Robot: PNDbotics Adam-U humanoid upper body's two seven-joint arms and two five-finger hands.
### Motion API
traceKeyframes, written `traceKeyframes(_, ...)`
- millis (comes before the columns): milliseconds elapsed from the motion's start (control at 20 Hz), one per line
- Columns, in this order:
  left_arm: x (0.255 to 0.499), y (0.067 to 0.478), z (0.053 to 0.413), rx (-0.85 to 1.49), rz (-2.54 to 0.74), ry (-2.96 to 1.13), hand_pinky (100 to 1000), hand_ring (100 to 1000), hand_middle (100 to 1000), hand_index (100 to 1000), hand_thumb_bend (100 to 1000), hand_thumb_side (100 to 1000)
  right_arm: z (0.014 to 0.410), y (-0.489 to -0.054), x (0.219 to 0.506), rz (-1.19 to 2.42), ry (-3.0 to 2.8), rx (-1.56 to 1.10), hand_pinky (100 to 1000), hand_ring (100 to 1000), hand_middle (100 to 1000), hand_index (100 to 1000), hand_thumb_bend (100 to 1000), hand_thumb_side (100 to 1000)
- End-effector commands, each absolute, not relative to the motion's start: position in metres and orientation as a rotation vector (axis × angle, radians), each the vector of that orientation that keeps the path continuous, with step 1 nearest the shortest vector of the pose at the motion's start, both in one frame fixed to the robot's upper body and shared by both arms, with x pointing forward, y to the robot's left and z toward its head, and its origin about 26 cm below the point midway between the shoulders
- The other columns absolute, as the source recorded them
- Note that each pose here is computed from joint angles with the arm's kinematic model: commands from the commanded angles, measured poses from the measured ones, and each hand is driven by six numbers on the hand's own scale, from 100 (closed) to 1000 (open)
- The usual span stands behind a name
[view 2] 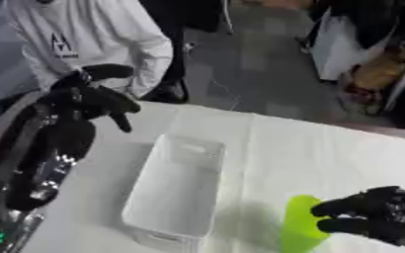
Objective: Pick up objects on the table and place them in the box.
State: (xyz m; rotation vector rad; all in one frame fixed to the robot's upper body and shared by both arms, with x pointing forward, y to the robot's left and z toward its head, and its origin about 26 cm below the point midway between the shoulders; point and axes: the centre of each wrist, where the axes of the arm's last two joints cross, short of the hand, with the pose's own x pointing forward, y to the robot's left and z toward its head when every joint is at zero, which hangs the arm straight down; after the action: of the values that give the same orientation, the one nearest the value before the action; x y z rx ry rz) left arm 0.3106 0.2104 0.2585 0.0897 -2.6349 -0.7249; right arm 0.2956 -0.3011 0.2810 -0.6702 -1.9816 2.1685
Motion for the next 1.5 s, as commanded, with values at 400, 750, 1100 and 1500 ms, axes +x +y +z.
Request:
traceKeyframes(400,0.308,0.209,0.269,0.085,-0.758,-2.665,470,611,840,674,265,746,0.299,-0.299,0.291,2.263,-1.895,-0.803,728,826,904,953,746,815)
traceKeyframes(750,0.308,0.208,0.269,0.080,-0.762,-2.665,471,612,841,674,263,747,0.301,-0.298,0.291,2.268,-1.879,-0.841,755,836,899,950,786,829)
traceKeyframes(1100,0.308,0.207,0.269,0.073,-0.769,-2.660,471,612,842,673,262,748,0.299,-0.297,0.292,2.256,-1.855,-0.859,772,840,900,948,799,895)
traceKeyframes(1500,0.307,0.209,0.265,0.082,-0.785,-2.641,470,615,846,673,255,756,0.303,-0.292,0.292,2.253,-1.875,-0.889,779,842,879,946,811,1000)
